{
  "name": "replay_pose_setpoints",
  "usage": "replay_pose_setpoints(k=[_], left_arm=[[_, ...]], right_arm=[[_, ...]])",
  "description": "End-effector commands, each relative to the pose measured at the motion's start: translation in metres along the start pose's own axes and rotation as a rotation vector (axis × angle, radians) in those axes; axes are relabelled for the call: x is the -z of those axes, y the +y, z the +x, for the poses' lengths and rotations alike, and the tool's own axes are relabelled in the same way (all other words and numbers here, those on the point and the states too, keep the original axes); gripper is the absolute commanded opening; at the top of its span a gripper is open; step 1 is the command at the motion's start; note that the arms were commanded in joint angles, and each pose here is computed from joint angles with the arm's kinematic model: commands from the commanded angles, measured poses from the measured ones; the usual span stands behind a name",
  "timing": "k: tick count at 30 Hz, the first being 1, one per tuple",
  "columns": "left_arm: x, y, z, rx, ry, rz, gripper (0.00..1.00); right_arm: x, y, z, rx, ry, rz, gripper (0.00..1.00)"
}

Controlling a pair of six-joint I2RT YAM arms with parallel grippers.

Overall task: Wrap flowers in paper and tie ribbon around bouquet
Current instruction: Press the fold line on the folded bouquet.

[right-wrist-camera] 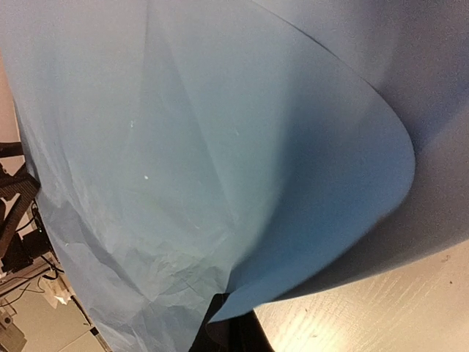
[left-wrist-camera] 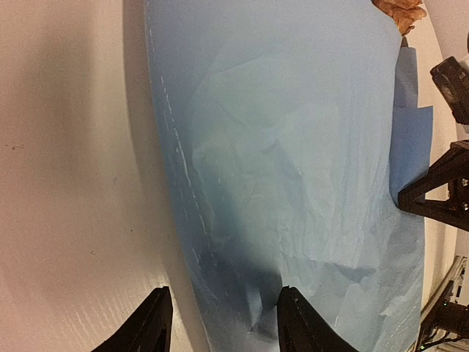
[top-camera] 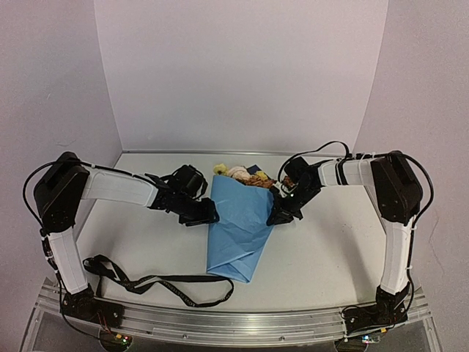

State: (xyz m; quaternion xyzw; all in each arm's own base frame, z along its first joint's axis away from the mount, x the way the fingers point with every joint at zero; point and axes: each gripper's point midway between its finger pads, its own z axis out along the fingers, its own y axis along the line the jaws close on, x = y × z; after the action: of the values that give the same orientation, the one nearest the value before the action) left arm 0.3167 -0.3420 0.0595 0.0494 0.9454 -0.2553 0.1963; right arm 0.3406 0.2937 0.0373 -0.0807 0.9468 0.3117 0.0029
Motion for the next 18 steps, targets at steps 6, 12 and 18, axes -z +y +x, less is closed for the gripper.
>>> replay_pose_setpoints(k=[6,12,18], left_arm=[[0.000,-0.030,0.014,0.075,0.021,0.137,0.49],[0.006,-0.040,0.018,0.042,0.009,0.134,0.49],[0.000,-0.049,0.030,-0.006,0.052,0.170,0.40]], right_arm=[[0.014,-0.012,-0.009,0.000,-0.011,-0.006,0.00],[0.021,-0.014,-0.007,-0.001,-0.003,0.020,0.05],[0.039,-0.016,0.004,-0.044,-0.007,0.082,0.26]])
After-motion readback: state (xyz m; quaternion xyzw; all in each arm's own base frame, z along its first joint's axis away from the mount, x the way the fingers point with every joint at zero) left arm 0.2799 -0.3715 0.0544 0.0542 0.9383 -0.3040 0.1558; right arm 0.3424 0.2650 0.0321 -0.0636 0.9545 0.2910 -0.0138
